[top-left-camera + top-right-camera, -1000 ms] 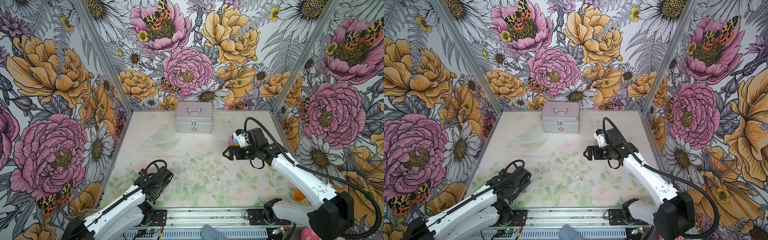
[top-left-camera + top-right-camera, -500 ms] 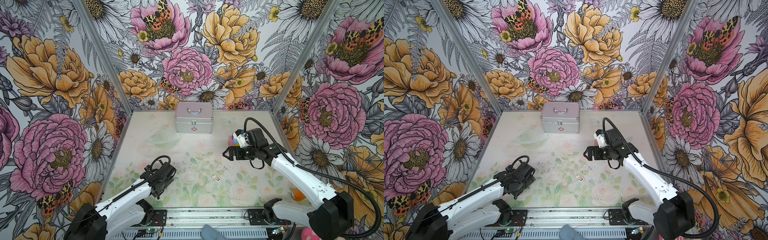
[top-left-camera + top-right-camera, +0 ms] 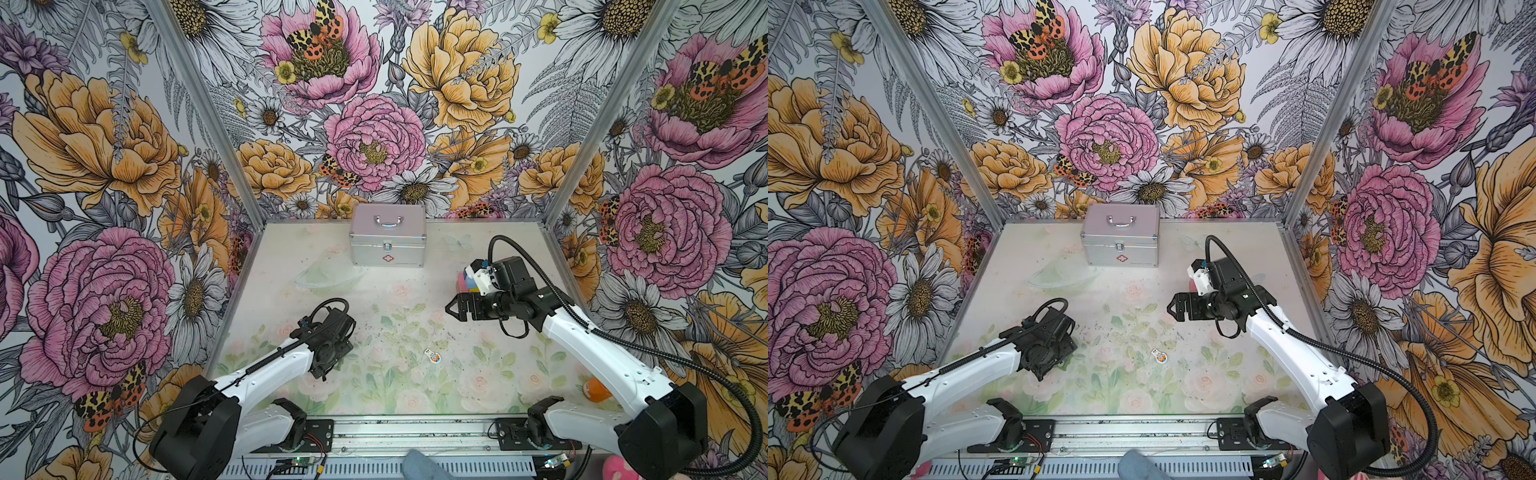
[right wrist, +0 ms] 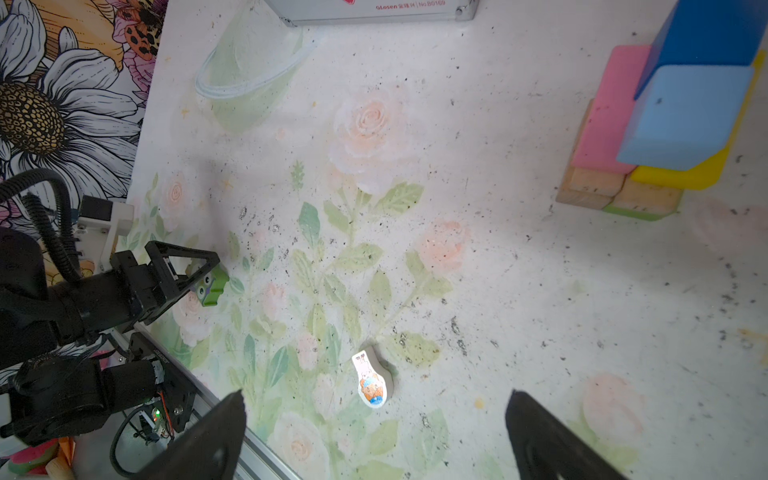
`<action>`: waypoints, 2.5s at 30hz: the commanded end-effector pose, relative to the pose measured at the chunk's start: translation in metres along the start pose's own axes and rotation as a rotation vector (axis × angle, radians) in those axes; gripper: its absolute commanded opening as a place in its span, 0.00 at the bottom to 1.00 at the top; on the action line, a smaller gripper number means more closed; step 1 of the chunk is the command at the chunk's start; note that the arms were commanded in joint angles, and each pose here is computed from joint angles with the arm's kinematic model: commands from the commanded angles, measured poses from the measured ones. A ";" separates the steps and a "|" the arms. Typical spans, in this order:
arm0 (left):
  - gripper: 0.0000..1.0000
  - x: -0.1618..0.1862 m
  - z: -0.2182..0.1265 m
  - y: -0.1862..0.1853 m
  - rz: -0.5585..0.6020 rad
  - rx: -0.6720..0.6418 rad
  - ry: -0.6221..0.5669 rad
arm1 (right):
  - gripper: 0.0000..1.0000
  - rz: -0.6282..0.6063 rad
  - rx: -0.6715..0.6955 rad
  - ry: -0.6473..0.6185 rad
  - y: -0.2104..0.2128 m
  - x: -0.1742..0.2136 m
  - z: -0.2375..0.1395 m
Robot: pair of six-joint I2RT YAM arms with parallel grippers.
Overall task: Build the wood block tower
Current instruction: 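Lower the left gripper around the green 'Five' owl block and close it, then carry the owl block farther from the robot with the left gripper and release it, then lower the right gripper around the owl block while the left arm draws back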
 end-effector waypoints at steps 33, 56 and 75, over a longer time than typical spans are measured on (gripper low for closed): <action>0.75 0.035 -0.017 -0.084 0.231 0.210 0.055 | 0.99 0.055 0.042 -0.037 -0.001 0.021 -0.028; 0.75 0.079 -0.023 -0.142 0.361 0.447 0.078 | 0.99 0.132 0.081 -0.121 0.004 0.042 -0.061; 0.88 0.007 -0.091 -0.014 0.288 0.367 -0.166 | 0.99 0.161 0.372 -0.020 0.015 0.059 0.020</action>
Point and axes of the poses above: each gripper's point midway between its finger pads, its own z axis out along the fingers, its own y axis along the line the jaws close on, x = y × z, the point moved 3 cm from there along -z, back along the fingers, and after that the axes turned 4 degrees about z, right-handed, at the moved point
